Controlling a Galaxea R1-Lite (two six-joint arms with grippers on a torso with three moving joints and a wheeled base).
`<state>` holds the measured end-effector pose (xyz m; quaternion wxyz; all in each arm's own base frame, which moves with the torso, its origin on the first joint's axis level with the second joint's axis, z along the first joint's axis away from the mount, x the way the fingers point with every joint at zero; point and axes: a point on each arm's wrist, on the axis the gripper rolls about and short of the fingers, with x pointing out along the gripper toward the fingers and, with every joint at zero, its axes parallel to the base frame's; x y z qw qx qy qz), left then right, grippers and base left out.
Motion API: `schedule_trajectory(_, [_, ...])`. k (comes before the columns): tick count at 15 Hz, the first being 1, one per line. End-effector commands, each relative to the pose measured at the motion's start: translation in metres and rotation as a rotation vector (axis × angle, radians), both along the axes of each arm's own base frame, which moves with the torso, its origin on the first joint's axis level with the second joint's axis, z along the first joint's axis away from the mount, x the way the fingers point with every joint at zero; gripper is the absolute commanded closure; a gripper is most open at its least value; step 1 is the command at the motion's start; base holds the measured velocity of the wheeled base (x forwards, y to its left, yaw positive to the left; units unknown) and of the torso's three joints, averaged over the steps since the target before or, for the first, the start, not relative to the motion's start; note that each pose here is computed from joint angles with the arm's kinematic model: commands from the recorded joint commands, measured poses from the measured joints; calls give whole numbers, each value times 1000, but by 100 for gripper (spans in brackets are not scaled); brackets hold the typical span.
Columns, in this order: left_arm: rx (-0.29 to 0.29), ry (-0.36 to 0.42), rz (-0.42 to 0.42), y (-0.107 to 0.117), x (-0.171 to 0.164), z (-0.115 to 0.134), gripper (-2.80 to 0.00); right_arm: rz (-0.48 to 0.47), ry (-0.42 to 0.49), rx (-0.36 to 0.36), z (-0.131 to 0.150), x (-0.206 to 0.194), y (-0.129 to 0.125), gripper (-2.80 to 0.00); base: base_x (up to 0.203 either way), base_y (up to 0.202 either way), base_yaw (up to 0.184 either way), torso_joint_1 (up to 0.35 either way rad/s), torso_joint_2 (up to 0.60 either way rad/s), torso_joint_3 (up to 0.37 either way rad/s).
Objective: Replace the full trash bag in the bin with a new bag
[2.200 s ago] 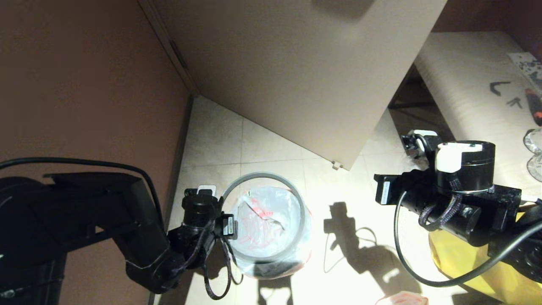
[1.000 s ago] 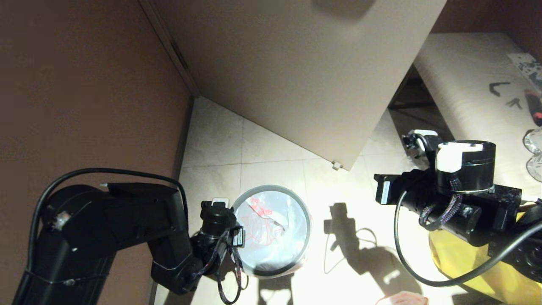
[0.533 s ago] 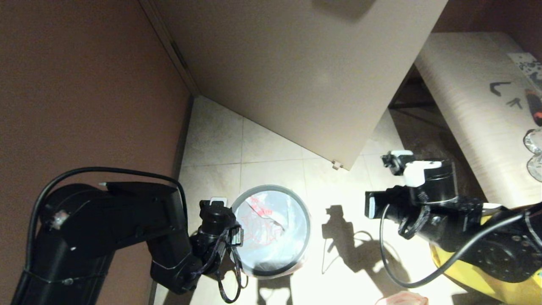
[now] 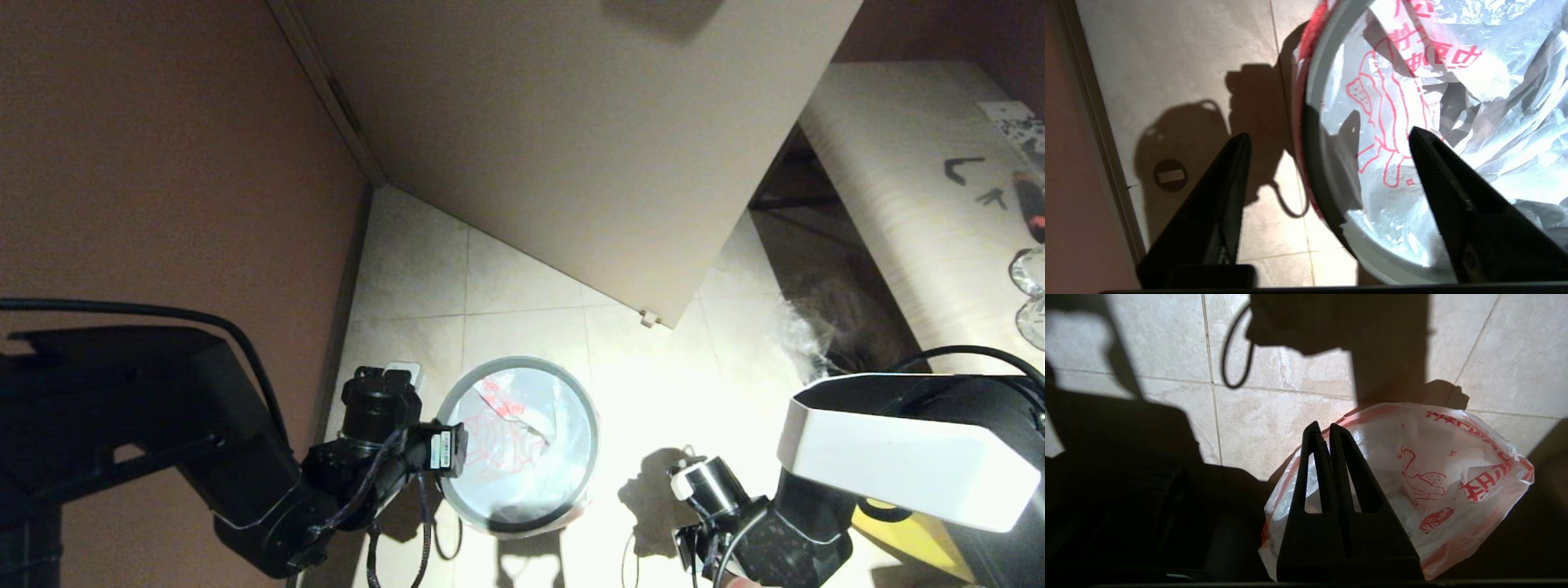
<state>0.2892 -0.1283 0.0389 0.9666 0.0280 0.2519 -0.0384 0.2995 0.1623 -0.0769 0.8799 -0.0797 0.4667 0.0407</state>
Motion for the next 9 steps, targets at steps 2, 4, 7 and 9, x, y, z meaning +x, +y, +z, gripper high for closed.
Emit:
schedule_trajectory(2, [-17,-4,-5,-1,-1,2,-280,0,-154,95,60,7,7,0,0,0,0,0,0,0])
schedule_trajectory(4, [-42,15,-19,-3,-2,-2,-280,0,-413,254,164,-2,3,0,0,0,0,0,0,0])
schedule_trajectory(7, [-139,58,-155,-2,-6,-1,0,-2,-654,407,255,-34,-15,0,0,0,0,0,0,0])
schedule_trajectory(9, [-276,54,-257,1,-3,5,0,-6,-680,431,265,-38,-18,0,0,0,0,0,0,0])
